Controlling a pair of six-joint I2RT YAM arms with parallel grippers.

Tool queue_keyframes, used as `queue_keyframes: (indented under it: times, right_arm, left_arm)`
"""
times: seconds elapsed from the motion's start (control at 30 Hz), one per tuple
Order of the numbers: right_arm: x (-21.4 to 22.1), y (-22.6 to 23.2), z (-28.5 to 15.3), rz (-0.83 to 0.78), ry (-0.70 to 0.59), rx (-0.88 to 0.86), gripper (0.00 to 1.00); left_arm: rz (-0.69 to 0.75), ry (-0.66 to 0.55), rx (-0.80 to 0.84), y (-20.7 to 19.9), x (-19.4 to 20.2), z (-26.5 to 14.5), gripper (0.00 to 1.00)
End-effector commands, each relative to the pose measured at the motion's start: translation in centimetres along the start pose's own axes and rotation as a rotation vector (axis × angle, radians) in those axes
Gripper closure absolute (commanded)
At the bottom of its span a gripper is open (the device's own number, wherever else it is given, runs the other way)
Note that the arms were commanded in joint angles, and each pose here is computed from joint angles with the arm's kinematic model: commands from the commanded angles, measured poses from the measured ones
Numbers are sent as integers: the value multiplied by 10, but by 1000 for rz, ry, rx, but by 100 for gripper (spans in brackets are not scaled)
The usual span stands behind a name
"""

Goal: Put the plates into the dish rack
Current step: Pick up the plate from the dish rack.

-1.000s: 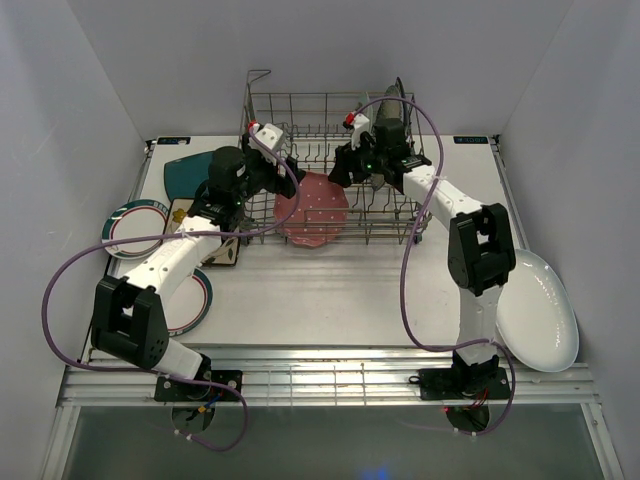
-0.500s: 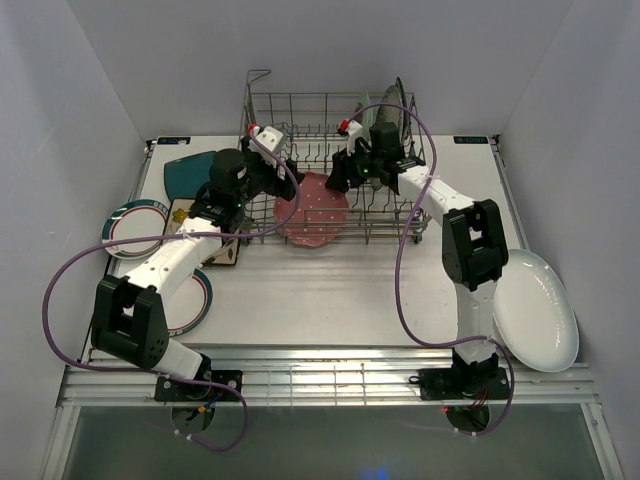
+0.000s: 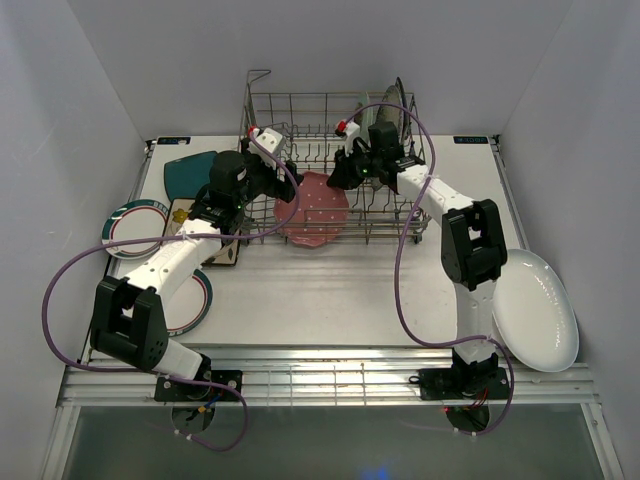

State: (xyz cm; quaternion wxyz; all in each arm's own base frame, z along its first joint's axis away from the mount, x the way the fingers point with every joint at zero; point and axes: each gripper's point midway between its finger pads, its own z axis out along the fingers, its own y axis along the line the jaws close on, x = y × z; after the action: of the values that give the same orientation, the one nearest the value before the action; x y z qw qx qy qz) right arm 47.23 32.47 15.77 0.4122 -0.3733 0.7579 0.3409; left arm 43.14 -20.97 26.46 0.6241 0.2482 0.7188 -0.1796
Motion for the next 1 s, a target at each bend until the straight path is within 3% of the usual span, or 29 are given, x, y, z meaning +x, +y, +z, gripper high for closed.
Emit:
queue_keyframes:
  times: [0.0, 0.13, 0.53, 0.97]
  right_arm:
    - [-18, 8, -1, -26, -30, -32, 84]
    - [-27, 11, -6, -32, -45, -24, 92]
    - [-68, 15, -35, -26, -135, 63, 92]
    - [-112, -3, -74, 8, -236, 308, 92]
  left_arm:
    - [17, -48, -16, 2, -20, -13, 4]
    - [17, -48, -16, 2, -20, -13, 4]
    - [10, -43, -17, 2, -18, -13, 4]
    - [7, -42, -26, 4, -18, -13, 4]
